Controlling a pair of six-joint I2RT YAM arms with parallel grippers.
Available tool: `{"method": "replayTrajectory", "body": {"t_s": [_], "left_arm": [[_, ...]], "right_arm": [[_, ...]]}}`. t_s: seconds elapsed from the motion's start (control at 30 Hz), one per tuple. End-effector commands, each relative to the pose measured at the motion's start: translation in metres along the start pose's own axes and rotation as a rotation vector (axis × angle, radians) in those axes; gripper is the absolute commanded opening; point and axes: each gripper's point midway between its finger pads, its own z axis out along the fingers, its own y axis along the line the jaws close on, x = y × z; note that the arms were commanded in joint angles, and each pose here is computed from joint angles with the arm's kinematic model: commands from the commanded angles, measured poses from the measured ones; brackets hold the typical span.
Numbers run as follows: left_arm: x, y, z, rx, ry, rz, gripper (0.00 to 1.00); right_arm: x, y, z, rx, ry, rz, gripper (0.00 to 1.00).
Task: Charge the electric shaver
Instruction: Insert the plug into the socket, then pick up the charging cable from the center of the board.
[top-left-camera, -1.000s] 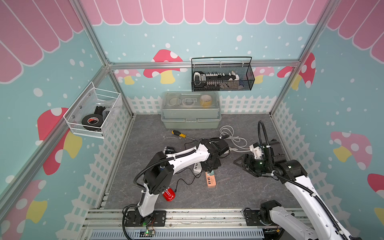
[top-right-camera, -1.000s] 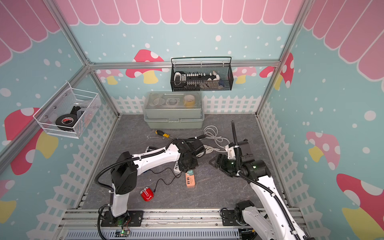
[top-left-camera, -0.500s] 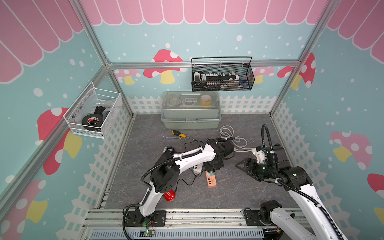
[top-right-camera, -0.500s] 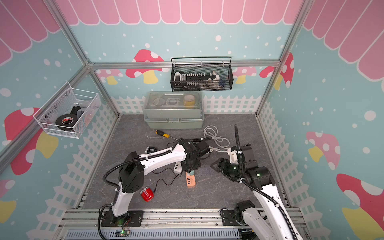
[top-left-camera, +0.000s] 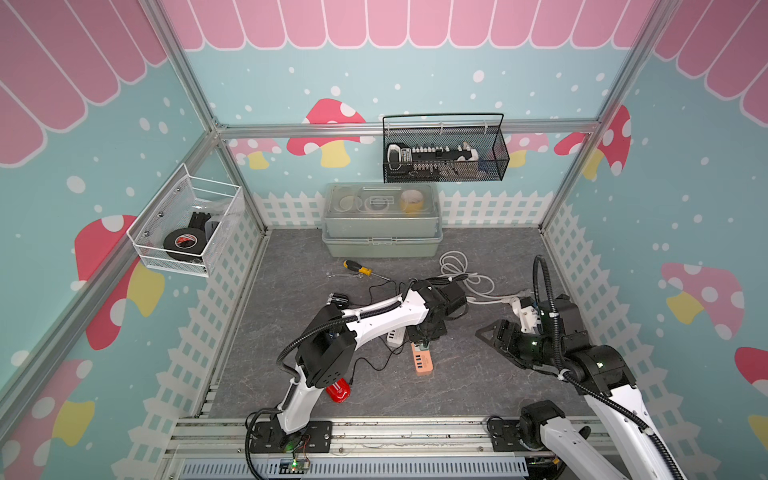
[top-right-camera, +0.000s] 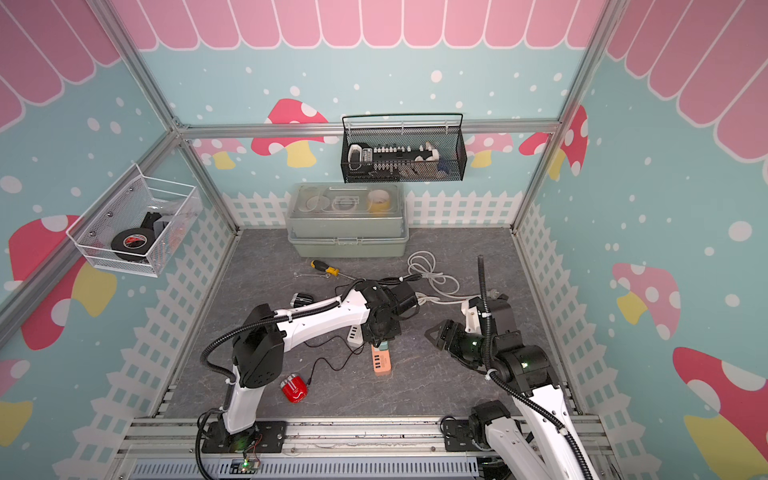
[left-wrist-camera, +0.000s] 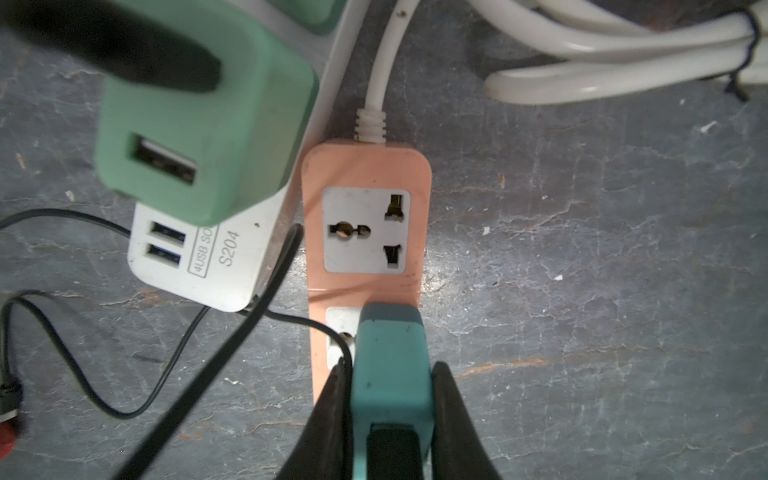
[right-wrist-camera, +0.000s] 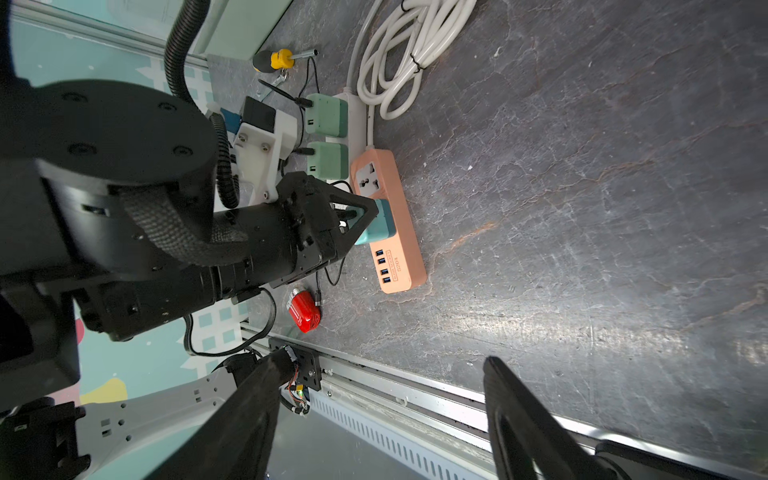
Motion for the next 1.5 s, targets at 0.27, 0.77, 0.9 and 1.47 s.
{"method": "replayTrajectory", "body": {"t_s": [0.27, 0.77, 0.9, 1.47], "left_arm": [[-0.001, -0.015, -0.031, 0.098, -0.012, 0.088, 0.41], [-0.002, -0.008, -0.094, 0.236, -0.053, 0.126, 0.54], [-0.012, 0.005, -0.125, 0.287, -0.111, 0.098, 0.55], [-0.032, 0.258, -0.107, 0.319, -0.091, -0.710, 0.45]], "right_arm": [[-0.007, 0.002, -0.002, 0.023, -0.010, -0.007, 0.79], [-0.030, 0.012, -0.015, 0.071, -0.085, -0.109, 0.80], [-0.048, 0.031, -0.020, 0.045, -0.139, -0.211, 0.78], [0.069, 0.153, 0.155, -0.015, 0.251, -1.188, 0.61]]}}
